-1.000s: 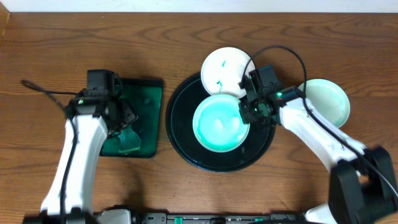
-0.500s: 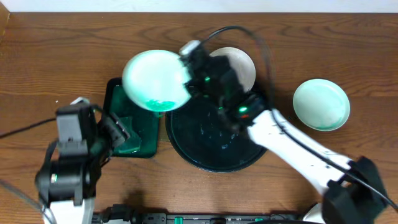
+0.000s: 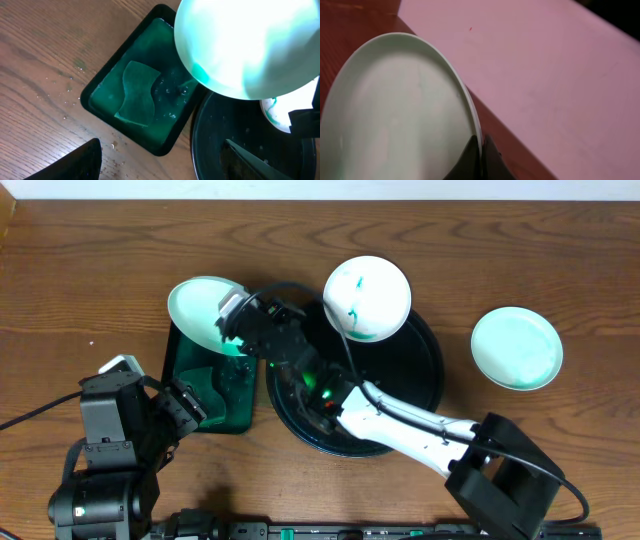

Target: Clean dirty plates on tray and stack at the side

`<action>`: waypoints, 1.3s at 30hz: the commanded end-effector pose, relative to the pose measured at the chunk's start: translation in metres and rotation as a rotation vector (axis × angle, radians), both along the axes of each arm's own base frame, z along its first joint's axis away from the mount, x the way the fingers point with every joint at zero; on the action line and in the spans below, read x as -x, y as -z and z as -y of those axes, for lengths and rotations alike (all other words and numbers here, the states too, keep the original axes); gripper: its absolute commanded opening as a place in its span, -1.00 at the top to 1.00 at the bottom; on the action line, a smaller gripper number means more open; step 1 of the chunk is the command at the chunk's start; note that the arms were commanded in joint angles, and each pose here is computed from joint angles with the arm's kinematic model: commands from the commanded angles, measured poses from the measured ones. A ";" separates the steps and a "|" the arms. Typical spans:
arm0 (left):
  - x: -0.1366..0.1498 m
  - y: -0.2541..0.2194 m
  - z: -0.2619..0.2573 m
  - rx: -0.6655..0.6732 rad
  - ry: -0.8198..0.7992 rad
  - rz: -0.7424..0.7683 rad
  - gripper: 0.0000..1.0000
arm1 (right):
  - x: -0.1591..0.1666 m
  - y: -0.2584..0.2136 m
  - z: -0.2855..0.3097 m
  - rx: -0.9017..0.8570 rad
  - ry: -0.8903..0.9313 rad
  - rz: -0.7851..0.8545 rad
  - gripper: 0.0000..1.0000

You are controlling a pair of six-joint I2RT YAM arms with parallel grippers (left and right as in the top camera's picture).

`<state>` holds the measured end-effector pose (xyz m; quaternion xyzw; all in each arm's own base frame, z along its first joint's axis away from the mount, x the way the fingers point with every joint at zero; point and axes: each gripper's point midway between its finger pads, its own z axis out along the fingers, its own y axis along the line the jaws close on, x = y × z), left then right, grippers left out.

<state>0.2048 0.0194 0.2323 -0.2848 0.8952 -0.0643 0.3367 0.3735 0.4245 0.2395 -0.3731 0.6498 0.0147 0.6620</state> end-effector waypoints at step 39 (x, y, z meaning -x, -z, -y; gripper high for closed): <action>-0.001 -0.003 -0.001 -0.004 -0.003 0.007 -0.53 | 0.022 -0.065 0.000 0.093 0.080 0.275 0.98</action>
